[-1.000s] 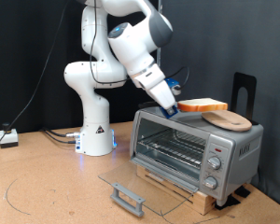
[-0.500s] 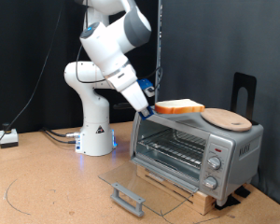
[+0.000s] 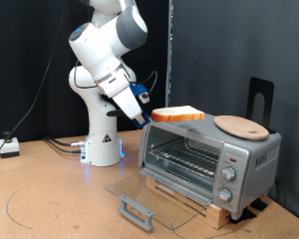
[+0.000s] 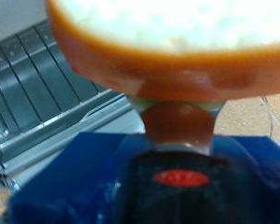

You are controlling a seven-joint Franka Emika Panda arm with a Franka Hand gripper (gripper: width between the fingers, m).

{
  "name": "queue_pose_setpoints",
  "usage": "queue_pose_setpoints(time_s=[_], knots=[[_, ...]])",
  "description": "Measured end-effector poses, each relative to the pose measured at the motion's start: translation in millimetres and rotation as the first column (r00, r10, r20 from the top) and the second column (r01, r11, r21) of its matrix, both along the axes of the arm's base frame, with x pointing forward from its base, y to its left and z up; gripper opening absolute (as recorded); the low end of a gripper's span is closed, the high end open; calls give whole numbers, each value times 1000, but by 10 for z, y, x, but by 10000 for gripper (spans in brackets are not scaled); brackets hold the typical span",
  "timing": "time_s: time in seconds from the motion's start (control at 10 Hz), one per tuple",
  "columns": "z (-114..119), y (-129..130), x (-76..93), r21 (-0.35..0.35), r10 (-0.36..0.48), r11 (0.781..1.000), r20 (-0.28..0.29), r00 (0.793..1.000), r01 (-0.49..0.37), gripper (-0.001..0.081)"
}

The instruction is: Make a piece of toast with the oven

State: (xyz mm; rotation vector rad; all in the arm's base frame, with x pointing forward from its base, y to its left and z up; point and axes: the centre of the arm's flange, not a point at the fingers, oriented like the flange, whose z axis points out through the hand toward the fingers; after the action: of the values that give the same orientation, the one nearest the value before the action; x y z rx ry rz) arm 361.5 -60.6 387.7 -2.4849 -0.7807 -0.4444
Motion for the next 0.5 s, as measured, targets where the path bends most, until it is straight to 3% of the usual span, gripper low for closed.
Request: queue_pose_setpoints(time_s=[0.3, 0.5], knots=[[-80, -266, -17, -20, 12, 1000, 46, 999, -11, 414], [-187, -502, -55, -40, 11, 999, 19, 1000, -10, 414]])
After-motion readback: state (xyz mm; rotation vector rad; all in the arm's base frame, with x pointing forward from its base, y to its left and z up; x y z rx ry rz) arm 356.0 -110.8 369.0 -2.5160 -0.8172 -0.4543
